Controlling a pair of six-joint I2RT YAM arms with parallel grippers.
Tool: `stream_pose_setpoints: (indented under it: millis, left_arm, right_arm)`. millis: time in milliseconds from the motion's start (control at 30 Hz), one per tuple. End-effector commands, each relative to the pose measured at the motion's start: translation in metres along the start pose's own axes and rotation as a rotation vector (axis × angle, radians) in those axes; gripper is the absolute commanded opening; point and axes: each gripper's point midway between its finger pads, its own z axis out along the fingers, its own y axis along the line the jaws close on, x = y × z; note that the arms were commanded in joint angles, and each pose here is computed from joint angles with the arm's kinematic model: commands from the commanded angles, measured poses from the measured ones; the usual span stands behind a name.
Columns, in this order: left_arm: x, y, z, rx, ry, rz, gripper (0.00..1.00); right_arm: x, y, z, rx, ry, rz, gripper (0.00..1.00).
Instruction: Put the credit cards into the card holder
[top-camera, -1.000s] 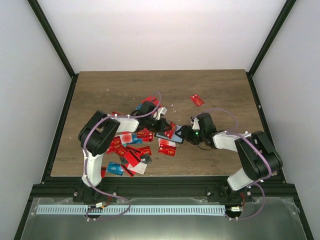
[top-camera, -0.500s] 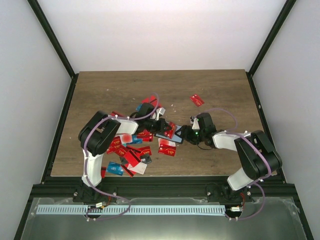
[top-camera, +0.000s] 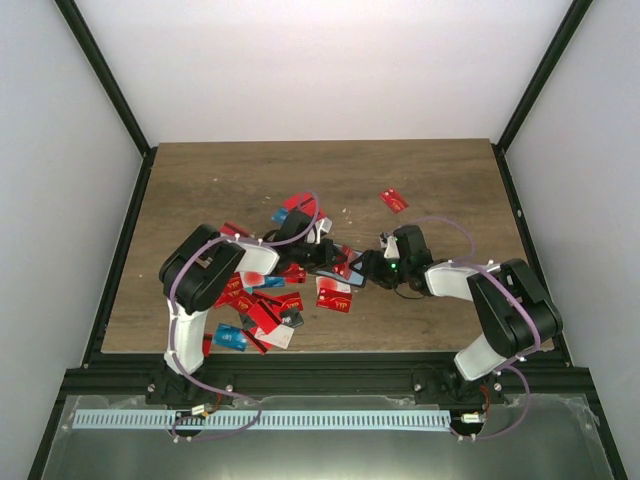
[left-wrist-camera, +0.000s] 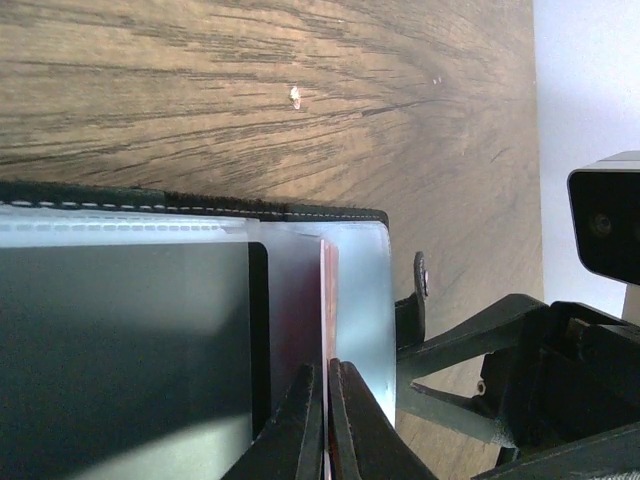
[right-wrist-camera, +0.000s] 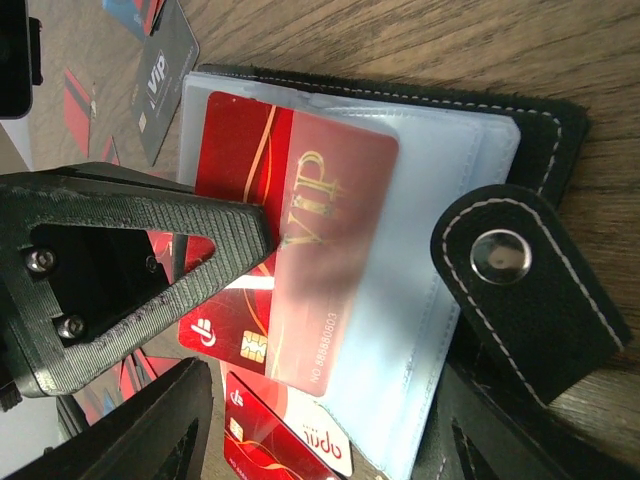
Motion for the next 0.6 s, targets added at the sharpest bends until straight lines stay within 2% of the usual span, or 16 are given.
stream_pose_setpoints:
  millis: [0, 133, 400, 567]
  left_arm:
    - [0.028, 0.008, 0.013, -0.004, 0.065, -0.051, 0.04]
    - [0.027, 0.015, 0.011, -0.061, 0.059, -0.041, 0.05]
    - [0.019, 0.021, -0.005, -0.224, 0.076, 0.067, 0.28]
    - [0.019, 0.020, -0.013, -0.280, 0.094, 0.099, 0.38]
  right_arm:
    - [0.013, -0.006, 0.007, 0.007, 0.062, 0.033, 0.63]
    - [0.014, -0.007, 0.006, 0.012, 0.062, 0.031, 0.63]
    - [0.015, -0.009, 0.005, 0.022, 0.059, 0.026, 0.63]
    - [0.015, -0.009, 0.005, 0.022, 0.058, 0.026, 0.63]
